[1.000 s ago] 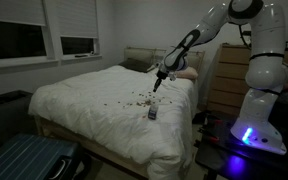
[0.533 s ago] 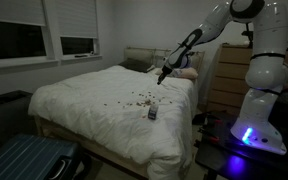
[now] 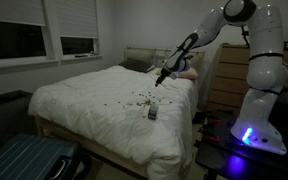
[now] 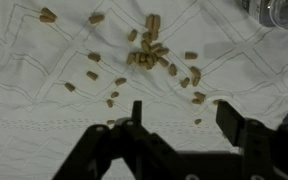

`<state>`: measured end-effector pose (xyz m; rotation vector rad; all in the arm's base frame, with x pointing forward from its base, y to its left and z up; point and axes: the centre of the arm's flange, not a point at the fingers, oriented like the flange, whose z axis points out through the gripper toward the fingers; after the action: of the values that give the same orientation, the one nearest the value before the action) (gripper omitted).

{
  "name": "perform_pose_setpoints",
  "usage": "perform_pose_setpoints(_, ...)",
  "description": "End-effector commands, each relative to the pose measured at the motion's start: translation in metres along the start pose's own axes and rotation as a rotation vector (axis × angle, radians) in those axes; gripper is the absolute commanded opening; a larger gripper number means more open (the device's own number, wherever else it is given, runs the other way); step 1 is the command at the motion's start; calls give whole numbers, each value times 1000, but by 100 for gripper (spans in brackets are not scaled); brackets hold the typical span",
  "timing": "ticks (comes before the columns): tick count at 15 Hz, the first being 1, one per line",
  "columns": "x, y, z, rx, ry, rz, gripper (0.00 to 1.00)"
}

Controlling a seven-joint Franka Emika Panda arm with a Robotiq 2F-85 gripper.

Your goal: Put some of the objects from the bed into the bottle

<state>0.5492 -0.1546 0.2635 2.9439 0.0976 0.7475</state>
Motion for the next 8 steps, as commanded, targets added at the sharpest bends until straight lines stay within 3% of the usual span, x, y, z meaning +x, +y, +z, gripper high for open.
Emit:
perform_pose_setpoints(1, 17, 2, 33, -25, 12, 21, 100)
perform_pose_setpoints(8, 24, 9, 98, -30, -39, 55, 100)
